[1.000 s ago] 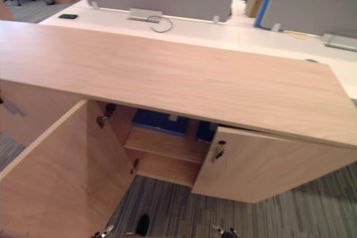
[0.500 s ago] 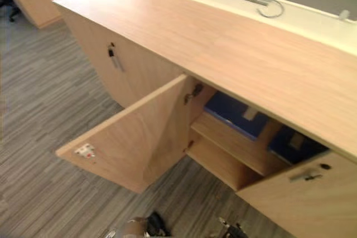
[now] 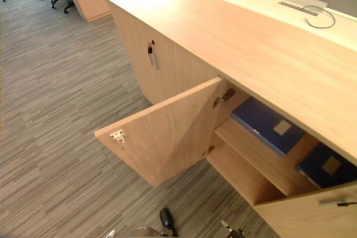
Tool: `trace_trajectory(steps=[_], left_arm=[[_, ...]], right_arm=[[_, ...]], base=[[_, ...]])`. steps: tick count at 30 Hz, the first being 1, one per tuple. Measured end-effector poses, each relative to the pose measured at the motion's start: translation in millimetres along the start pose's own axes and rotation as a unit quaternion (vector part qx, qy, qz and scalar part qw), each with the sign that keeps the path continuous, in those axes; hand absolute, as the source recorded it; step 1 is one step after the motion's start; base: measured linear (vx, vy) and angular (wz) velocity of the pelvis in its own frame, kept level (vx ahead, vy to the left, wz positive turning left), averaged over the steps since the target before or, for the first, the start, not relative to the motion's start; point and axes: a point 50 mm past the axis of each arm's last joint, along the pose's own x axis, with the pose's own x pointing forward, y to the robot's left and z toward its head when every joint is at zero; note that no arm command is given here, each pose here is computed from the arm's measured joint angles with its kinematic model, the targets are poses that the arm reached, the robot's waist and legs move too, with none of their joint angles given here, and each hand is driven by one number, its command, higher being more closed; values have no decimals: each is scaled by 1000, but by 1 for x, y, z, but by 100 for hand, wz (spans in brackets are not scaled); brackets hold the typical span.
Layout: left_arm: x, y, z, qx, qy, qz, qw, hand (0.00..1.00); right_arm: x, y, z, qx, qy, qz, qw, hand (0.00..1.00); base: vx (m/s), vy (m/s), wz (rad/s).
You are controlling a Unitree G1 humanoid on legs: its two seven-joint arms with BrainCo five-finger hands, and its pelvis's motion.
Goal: Walk over to the cabinet, pick up the folder, carry it to the office cabinet, place the folder inside the office cabinet, then close the office cabinet door
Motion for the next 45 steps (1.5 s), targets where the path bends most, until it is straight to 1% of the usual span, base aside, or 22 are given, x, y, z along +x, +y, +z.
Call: trace_trajectory(steps=[7, 11, 13, 15, 18, 20, 21, 25, 27, 29, 30, 32, 33, 34, 35, 36, 37, 38, 40, 42, 43, 45], left_arm=[[0, 2, 9, 12, -18, -2, 1000, 0], [-3, -12, 48, 5, -106, -25, 994, 0], [-10, -19, 86, 3, -184, -37, 982, 0], [-17, -21, 126, 36, -251, -34, 967, 0], [-21, -19, 159, 78, -295, -19, 952, 0], [-28, -20, 188, 126, -335, 0, 934, 0], [-30, -19, 194, 130, -343, 11, 930, 0], [-41, -23, 221, 222, -388, 37, 894, 0], [-47, -32, 233, 291, -410, 43, 863, 0], [-47, -26, 235, 368, -406, 74, 833, 0], [-46, -27, 231, 405, -403, 81, 817, 0], [-42, -32, 213, 508, -389, 80, 765, 0], [-42, -35, 210, 532, -387, 75, 749, 0], [-43, -44, 199, 603, -389, 51, 695, 0], [-45, -50, 195, 630, -395, 36, 668, 0], [-53, -73, 182, 680, -420, -17, 601, 0], [-57, -84, 177, 689, -433, -36, 579, 0], [-72, -109, 163, 705, -469, -97, 523, 0], [-86, -131, 142, 709, -495, -166, 474, 0], [-92, -139, 133, 708, -501, -200, 456, 0], [-101, -144, 122, 703, -510, -235, 436, 0], [-109, -149, 113, 694, -518, -263, 426, 0]], right_arm=[[0, 0, -1, 1, 2, 0, 1000, 0], [-1, -3, -4, 1, 5, -3, 1000, 0], [-1, -4, -7, 0, 8, -3, 1000, 0], [-2, -4, -9, -7, 9, 1, 1000, 0], [-2, -3, -8, -9, 6, 5, 1000, 0], [-3, -2, -10, -25, 6, 11, 1000, 0], [-3, -3, -10, -26, 7, 12, 1000, 0], [-3, -2, -10, -37, 5, 19, 999, 0], [-3, 1, -11, -40, 6, 27, 999, 0], [-4, -3, -14, -38, 9, 27, 999, 0], [-4, -8, -12, -41, 7, 22, 999, 0], [-4, -20, -5, -50, 1, 9, 999, 0], [-4, -22, -4, -51, 1, 6, 999, 0], [-4, -26, -3, -63, 0, 3, 998, 0], [-4, -26, -3, -68, 0, 4, 998, 0], [-4, -25, -2, -71, -2, 5, 997, 0], [-4, -24, -3, -71, -3, 6, 997, 0], [-4, -21, -5, -75, -2, 12, 997, 0], [-4, -16, -6, -85, -2, 19, 996, 0], [-5, -16, -9, -84, 1, 19, 996, 0], [-5, -17, -11, -84, 4, 17, 996, 0], [-5, -17, -12, -84, 3, 16, 996, 0]], base=[[1, -5, 2], [-4, -12, 8], [-5, -4, -2], [-3, -5, -5], [0, -3, -12], [3, -4, -27], [8, -5, -31], [18, -41, -18], [-43, -93, -3], [-147, -62, 12], [-94, -92, 3], [-72, -149, -8], [-128, -97, 3], [-91, -21, 5], [-147, -11, 0], [-109, 22, -7], [-143, 49, -24], [-97, 47, -29], [-63, 37, -25], [-23, 22, -14], [-8, 17, -14], [-2, 2, -12]])
